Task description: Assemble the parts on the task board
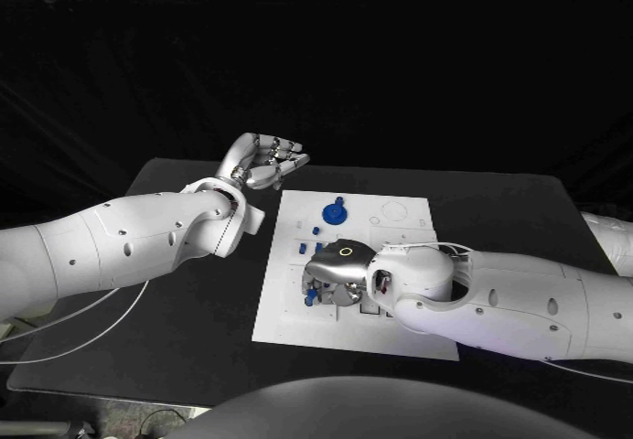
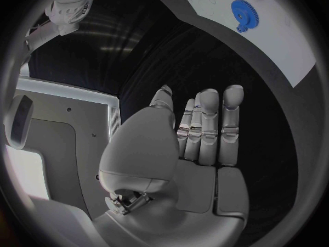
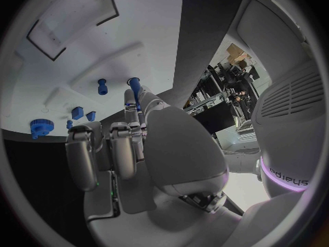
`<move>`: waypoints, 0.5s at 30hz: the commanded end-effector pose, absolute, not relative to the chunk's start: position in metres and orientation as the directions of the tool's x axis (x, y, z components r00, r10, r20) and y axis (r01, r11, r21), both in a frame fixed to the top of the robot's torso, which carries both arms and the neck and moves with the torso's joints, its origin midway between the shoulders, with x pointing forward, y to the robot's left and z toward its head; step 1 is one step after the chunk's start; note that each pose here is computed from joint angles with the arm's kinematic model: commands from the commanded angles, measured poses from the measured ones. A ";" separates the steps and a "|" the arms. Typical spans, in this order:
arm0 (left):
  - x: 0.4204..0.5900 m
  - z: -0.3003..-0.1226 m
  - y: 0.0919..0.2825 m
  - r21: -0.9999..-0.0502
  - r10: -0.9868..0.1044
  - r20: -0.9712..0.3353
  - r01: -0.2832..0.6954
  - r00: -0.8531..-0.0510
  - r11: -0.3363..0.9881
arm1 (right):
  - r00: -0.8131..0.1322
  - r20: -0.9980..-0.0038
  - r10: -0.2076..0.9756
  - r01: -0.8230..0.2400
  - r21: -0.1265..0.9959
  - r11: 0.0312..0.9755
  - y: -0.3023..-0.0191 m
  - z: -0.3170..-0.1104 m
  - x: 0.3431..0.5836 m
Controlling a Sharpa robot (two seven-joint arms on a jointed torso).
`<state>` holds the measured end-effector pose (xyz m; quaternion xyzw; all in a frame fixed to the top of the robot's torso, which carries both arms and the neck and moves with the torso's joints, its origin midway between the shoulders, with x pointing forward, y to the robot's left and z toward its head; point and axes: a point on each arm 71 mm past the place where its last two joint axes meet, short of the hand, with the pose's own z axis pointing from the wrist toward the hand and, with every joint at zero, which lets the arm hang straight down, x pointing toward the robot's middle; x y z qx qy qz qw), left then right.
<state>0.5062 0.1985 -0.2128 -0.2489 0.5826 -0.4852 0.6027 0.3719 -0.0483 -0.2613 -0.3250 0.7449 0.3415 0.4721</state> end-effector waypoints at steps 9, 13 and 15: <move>0.505 -0.212 0.195 -0.865 -0.873 -0.458 0.310 -0.166 0.395 | -0.345 -0.918 -0.194 -0.808 0.185 0.560 -0.048 -0.266 0.374; 0.505 -0.212 0.195 -0.865 -0.873 -0.458 0.310 -0.166 0.395 | -0.350 -0.915 -0.198 -0.807 0.188 0.560 -0.047 -0.267 0.374; 0.505 -0.211 0.195 -0.865 -0.873 -0.458 0.310 -0.165 0.395 | -0.353 -0.914 -0.199 -0.807 0.190 0.559 -0.047 -0.268 0.373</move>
